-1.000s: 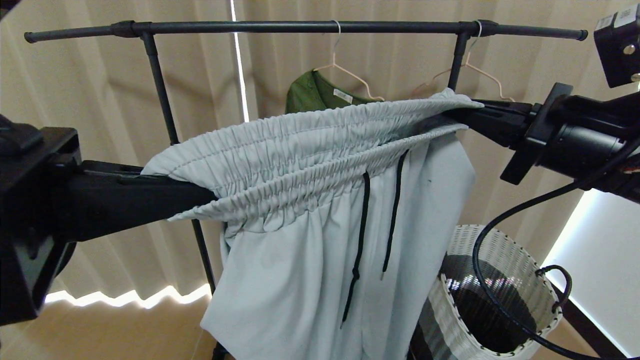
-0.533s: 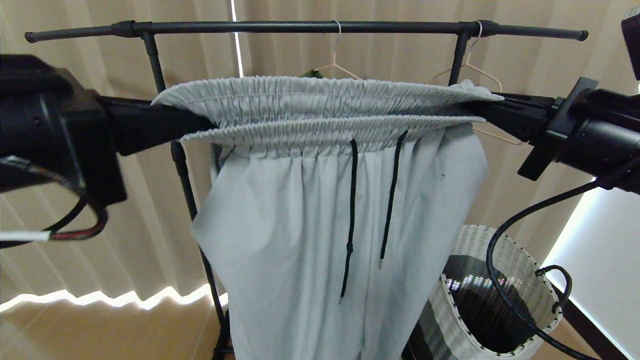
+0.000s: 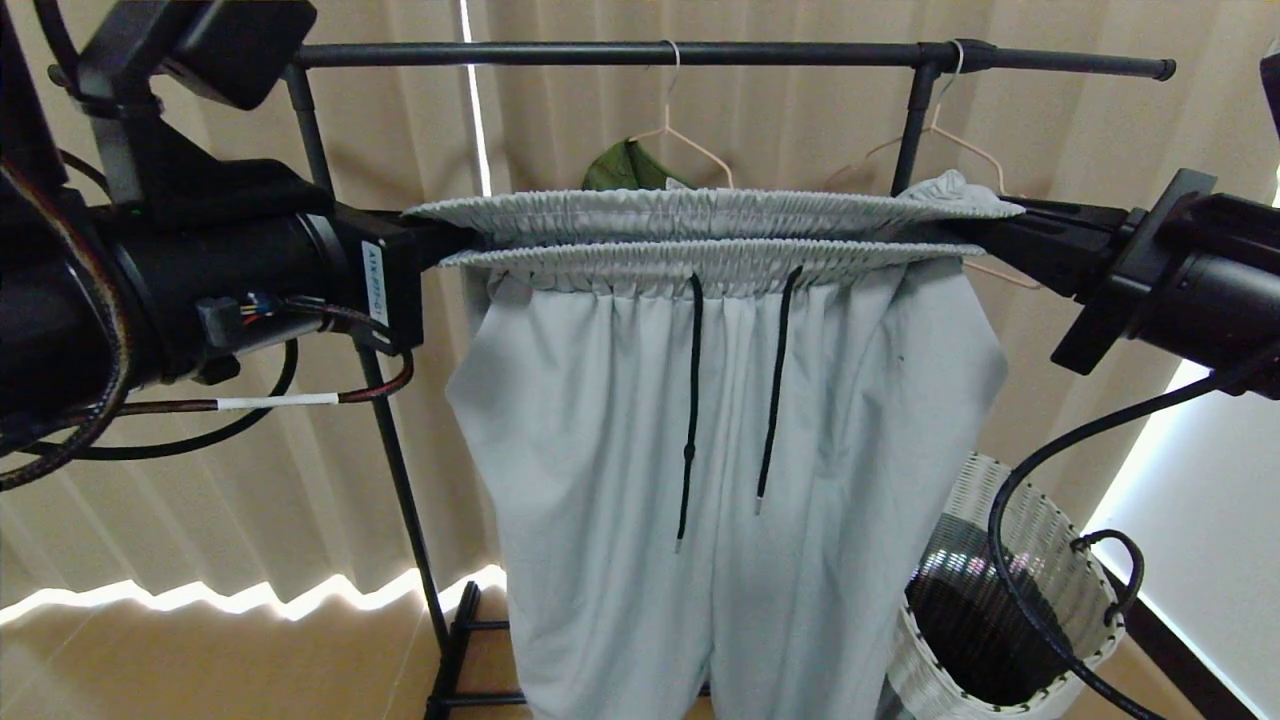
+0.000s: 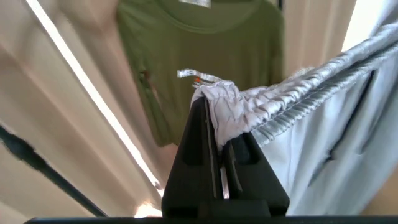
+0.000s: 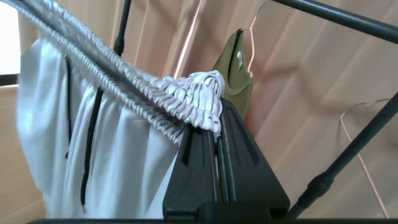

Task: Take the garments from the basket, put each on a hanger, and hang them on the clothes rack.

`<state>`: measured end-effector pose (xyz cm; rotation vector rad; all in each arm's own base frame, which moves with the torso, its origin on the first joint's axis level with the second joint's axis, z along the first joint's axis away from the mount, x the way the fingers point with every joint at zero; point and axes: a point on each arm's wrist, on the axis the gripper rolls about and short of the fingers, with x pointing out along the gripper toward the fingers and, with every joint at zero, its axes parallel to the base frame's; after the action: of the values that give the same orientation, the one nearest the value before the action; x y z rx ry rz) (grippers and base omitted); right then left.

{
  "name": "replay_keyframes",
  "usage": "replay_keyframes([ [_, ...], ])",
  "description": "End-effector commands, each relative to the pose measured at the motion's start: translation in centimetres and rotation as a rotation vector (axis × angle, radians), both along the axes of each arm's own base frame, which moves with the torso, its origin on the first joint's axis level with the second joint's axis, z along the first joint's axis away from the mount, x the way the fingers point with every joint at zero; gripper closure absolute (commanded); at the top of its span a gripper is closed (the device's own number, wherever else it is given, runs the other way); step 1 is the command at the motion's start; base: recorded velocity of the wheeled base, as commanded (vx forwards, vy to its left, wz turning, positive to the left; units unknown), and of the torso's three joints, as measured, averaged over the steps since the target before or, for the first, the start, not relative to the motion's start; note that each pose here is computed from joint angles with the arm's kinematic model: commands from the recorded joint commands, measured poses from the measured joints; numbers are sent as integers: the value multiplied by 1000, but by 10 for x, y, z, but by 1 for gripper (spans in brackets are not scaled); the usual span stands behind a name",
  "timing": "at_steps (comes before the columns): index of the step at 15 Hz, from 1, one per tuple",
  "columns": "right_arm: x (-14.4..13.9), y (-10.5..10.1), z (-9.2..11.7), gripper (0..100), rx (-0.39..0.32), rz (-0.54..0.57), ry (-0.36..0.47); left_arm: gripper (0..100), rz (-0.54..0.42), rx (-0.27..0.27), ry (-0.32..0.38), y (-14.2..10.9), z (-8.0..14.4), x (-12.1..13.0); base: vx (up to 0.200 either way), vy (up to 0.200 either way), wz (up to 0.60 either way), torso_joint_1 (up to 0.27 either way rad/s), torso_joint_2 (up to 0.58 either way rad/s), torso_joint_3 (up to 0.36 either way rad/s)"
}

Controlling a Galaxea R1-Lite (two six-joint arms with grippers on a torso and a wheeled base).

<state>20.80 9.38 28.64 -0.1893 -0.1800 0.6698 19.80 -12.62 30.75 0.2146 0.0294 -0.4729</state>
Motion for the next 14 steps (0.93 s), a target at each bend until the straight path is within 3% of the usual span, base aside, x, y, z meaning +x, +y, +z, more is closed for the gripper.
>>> replay_keyframes([
  [1,0,0,-2,100,-3,1,5,100,10,5,8,0,-2,3,0,0,0,0,0,0],
  [14,0,0,-5,100,-8,-14,21,100,10,7,8,1,-3,2,0,0,0,0,0,0],
])
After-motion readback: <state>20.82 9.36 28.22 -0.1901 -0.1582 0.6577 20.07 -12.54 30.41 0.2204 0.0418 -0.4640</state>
